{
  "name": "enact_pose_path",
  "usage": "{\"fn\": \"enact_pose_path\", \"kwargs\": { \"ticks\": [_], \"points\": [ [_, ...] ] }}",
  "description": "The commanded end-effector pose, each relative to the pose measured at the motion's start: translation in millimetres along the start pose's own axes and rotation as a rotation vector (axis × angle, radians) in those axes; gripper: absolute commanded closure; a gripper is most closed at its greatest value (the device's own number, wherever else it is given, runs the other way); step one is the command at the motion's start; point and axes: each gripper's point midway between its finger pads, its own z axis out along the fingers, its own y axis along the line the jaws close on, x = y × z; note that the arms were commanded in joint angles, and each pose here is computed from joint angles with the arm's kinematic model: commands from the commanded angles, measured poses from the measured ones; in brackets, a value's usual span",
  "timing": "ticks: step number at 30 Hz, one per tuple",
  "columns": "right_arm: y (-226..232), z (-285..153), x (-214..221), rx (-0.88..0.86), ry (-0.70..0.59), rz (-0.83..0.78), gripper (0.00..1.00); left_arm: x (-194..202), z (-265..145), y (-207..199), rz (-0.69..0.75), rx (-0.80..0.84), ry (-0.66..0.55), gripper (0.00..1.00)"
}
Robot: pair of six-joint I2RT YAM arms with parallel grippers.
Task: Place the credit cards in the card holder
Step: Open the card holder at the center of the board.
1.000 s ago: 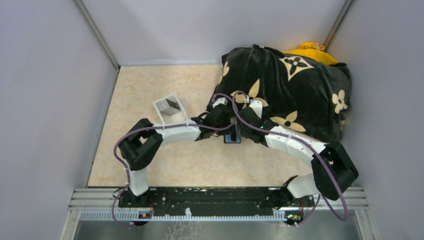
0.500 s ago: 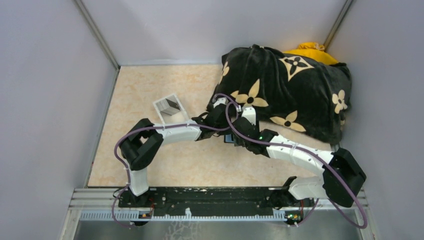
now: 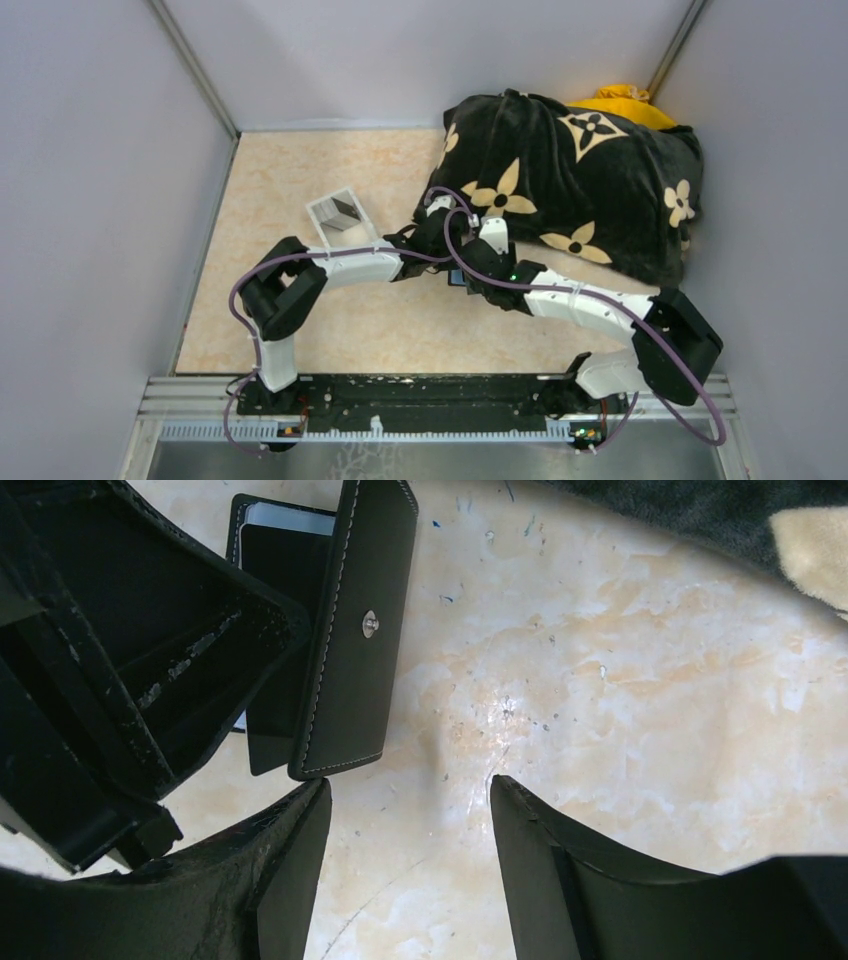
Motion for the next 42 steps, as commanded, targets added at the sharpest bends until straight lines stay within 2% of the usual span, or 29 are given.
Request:
{"fn": "enact_pose_path", "kwargs": {
  "ticks": [1, 8, 29, 42],
  "points": [
    [13.8, 7.2, -10.6, -0.014, -0.040, 0.011, 0.39, 10.4, 4.4, 0.4, 0.015, -0.007, 0.032, 1.00],
    [20.7, 15.3, -12.2, -0.013, -0.044, 0.011, 0.39, 11.4, 3.9, 1.2, 0.016, -0.008, 0.034, 1.00],
    [52.7, -14.5, -30.7, -0.105, -0.093, 0.020, 0.39, 18.6, 11.1, 2.6, 0.012, -0.002, 0.056, 1.00],
    [39.2, 7.9, -29.5, 0.037, -0.134, 0.019, 0.39, 19.0, 7.9, 2.5, 0.007, 0.005, 0.059, 1.00]
  ]
}}
